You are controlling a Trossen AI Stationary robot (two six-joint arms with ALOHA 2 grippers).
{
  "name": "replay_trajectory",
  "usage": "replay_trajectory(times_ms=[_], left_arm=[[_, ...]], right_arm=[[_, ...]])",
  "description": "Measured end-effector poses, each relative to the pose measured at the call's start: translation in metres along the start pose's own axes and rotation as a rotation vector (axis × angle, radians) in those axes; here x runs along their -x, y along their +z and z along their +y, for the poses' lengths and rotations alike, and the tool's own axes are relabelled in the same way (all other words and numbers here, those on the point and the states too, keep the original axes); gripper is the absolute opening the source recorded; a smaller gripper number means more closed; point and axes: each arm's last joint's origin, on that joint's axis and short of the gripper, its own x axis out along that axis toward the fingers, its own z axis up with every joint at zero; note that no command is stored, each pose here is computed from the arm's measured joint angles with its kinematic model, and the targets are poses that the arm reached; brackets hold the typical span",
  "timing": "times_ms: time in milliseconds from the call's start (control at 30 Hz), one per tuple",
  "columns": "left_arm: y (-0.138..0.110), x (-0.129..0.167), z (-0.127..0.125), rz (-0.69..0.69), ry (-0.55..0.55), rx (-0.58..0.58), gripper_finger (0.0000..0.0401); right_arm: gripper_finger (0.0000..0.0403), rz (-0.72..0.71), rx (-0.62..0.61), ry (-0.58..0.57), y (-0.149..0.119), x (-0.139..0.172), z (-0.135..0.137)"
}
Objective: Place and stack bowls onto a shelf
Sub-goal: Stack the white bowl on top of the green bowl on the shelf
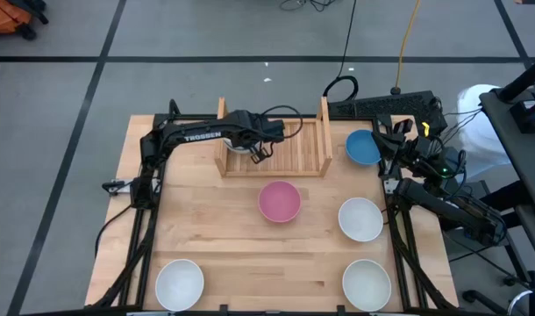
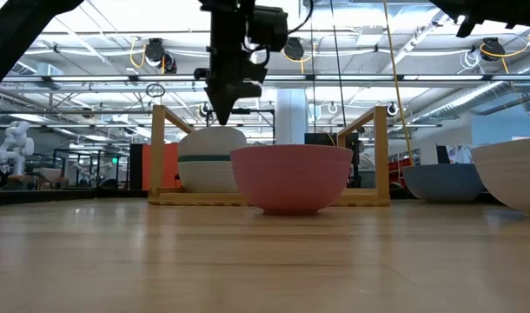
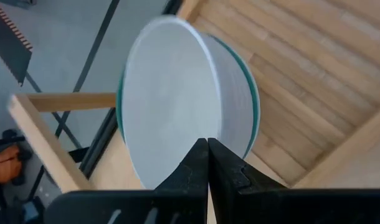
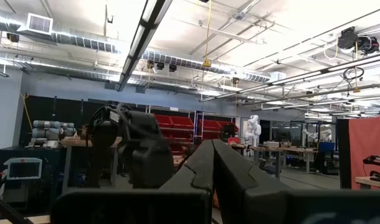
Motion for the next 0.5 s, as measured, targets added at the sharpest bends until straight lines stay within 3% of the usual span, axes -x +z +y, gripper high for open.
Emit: replay_trajectory(times_ms=[500], left_arm=[[0.0018,-0.0073,-0.0042,-0.045,0.040,0.010,0.0000]], right_arm=[[0.0000,-0.007,0.009,0.000,0.0007,0.0000,0.0000]])
